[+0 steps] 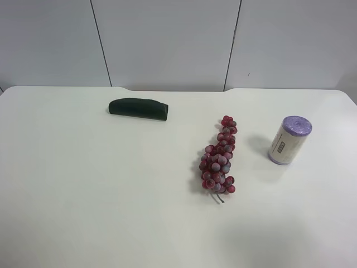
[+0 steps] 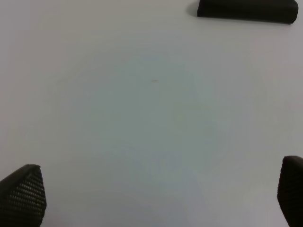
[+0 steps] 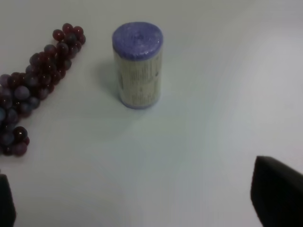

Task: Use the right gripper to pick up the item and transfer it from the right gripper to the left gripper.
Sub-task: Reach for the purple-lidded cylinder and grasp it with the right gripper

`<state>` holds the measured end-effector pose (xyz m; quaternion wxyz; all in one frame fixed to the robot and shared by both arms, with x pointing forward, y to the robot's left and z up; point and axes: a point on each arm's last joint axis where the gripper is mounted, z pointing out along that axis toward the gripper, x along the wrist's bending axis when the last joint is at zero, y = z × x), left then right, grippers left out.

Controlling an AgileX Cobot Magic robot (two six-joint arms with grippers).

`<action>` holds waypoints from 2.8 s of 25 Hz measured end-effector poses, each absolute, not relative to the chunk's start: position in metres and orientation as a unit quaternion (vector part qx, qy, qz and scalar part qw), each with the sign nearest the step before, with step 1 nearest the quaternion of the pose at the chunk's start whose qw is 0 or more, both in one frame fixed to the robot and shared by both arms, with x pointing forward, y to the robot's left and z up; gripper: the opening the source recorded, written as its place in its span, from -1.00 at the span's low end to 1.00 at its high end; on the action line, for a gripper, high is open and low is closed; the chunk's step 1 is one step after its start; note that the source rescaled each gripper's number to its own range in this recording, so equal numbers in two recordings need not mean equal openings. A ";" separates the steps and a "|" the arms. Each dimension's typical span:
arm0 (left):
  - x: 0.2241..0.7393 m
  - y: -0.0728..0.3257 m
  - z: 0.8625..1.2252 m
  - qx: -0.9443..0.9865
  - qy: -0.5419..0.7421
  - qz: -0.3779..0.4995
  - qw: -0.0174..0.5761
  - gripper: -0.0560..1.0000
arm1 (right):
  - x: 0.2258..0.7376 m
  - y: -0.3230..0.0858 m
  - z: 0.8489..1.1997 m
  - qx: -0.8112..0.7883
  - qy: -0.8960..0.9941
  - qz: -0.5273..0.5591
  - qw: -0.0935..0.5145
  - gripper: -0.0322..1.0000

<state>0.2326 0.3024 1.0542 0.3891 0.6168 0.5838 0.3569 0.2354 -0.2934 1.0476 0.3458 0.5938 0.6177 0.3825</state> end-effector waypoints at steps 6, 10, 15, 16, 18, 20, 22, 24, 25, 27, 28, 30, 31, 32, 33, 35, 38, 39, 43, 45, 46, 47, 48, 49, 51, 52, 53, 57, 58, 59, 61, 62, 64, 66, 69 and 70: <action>0.233 0.302 1.054 0.617 0.583 0.357 0.389 1.00 | 0.235 -0.293 1.048 0.594 0.618 0.382 0.346 1.00; 0.233 0.302 1.054 0.617 0.584 0.357 0.389 1.00 | 0.235 -0.293 1.048 0.594 0.618 0.382 0.346 1.00; 0.233 0.302 1.054 0.617 0.584 0.357 0.389 1.00 | 0.235 -0.293 1.048 0.594 0.618 0.382 0.346 1.00; 0.233 0.302 1.054 0.617 0.584 0.357 0.389 1.00 | 0.235 -0.293 1.048 0.594 0.618 0.382 0.346 1.00; 0.233 0.302 1.054 0.617 0.584 0.357 0.389 1.00 | 0.235 -0.293 1.048 0.594 0.618 0.382 0.346 1.00; 0.233 0.302 1.054 0.617 0.584 0.357 0.389 1.00 | 0.235 -0.293 1.048 0.594 0.618 0.382 0.346 1.00; 0.233 0.302 1.054 0.617 0.584 0.357 0.389 1.00 | 0.235 -0.293 1.048 0.594 0.618 0.382 0.346 1.00; 0.233 0.302 1.054 0.617 0.584 0.357 0.389 1.00 | 0.235 -0.293 1.048 0.594 0.618 0.382 0.346 1.00; 0.233 0.302 1.054 0.617 0.584 0.357 0.389 1.00 | 0.235 -0.293 1.048 0.594 0.618 0.382 0.346 1.00; 0.233 0.302 1.054 0.617 0.584 0.357 0.389 1.00 | 0.235 -0.293 1.048 0.594 0.618 0.382 0.346 1.00; 0.233 0.302 1.054 0.617 0.584 0.357 0.389 1.00 | 0.235 -0.293 1.048 0.594 0.618 0.382 0.346 1.00; 0.233 0.302 1.054 0.617 0.584 0.357 0.389 1.00 | 0.235 -0.293 1.048 0.594 0.618 0.382 0.346 1.00; 0.233 0.302 1.054 0.617 0.584 0.357 0.389 1.00 | 0.235 -0.293 1.048 0.594 0.618 0.382 0.346 1.00; 0.233 0.302 1.054 0.617 0.584 0.357 0.389 1.00 | 0.235 -0.293 1.048 0.594 0.618 0.382 0.346 1.00; 0.233 0.302 1.054 0.617 0.584 0.357 0.389 1.00 | 0.235 -0.293 1.048 0.594 0.618 0.382 0.346 1.00; 0.233 0.302 1.054 0.617 0.584 0.357 0.389 1.00 | 0.236 -0.293 1.049 0.595 0.619 0.381 0.344 1.00; 0.233 0.302 1.054 0.617 0.584 0.357 0.389 1.00 | 0.243 -0.293 1.062 0.604 0.628 0.365 0.328 1.00; 0.233 0.302 1.054 0.617 0.584 0.357 0.389 1.00 | 0.248 -0.293 1.069 0.607 0.631 0.359 0.322 1.00; 0.233 0.302 1.054 0.617 0.584 0.357 0.389 1.00 | 0.277 -0.293 1.094 0.624 0.646 0.329 0.291 1.00; 0.233 0.302 1.054 0.617 0.584 0.357 0.389 1.00 | 0.292 -0.293 1.107 0.630 0.651 0.319 0.280 1.00; 0.233 0.302 1.054 0.617 0.584 0.357 0.389 1.00 | 0.301 -0.293 1.114 0.632 0.653 0.313 0.274 1.00; 0.233 0.302 1.054 0.617 0.584 0.357 0.389 1.00 | 0.309 -0.293 1.119 0.635 0.655 0.308 0.270 1.00; 0.233 0.302 1.054 0.617 0.584 0.357 0.389 1.00 | 0.318 -0.293 1.124 0.637 0.658 0.303 0.264 1.00; 0.233 0.302 1.054 0.617 0.584 0.357 0.389 1.00 | 0.328 -0.293 1.129 0.640 0.660 0.297 0.258 1.00; 0.233 0.302 1.054 0.617 0.584 0.357 0.389 1.00 | 0.347 -0.293 1.134 0.650 0.661 0.285 0.243 1.00; 0.233 0.302 1.054 0.617 0.584 0.357 0.389 1.00 | 0.358 -0.293 1.136 0.656 0.661 0.279 0.234 1.00; 0.233 0.302 1.054 0.617 0.584 0.357 0.389 1.00 | 0.369 -0.293 1.137 0.663 0.661 0.270 0.223 1.00; 0.233 0.302 1.054 0.617 0.584 0.357 0.389 1.00 | 0.411 -0.292 1.134 0.687 0.669 0.224 0.173 1.00; 0.233 0.302 1.054 0.617 0.584 0.357 0.389 1.00 | 0.420 -0.292 1.134 0.692 0.671 0.213 0.162 1.00; 0.233 0.302 1.054 0.617 0.584 0.357 0.389 1.00 | 0.431 -0.292 1.133 0.696 0.672 0.202 0.150 1.00; 0.233 0.302 1.054 0.617 0.584 0.357 0.389 1.00 | 0.452 -0.292 1.131 0.702 0.675 0.183 0.132 1.00; 0.233 0.302 1.054 0.617 0.584 0.357 0.389 1.00 | 0.463 -0.292 1.130 0.704 0.676 0.176 0.125 1.00; 0.233 0.302 1.054 0.617 0.584 0.357 0.389 1.00 | 0.484 -0.292 1.129 0.707 0.678 0.165 0.114 1.00; 0.233 0.302 1.054 0.617 0.584 0.357 0.389 1.00 | 0.502 -0.292 1.126 0.708 0.679 0.159 0.108 1.00; 0.233 0.302 1.054 0.617 0.584 0.357 0.389 1.00 | 0.528 -0.291 1.115 0.712 0.681 0.144 0.094 1.00; 0.233 0.302 1.054 0.617 0.584 0.357 0.389 1.00 | 0.535 -0.291 1.108 0.713 0.682 0.137 0.087 1.00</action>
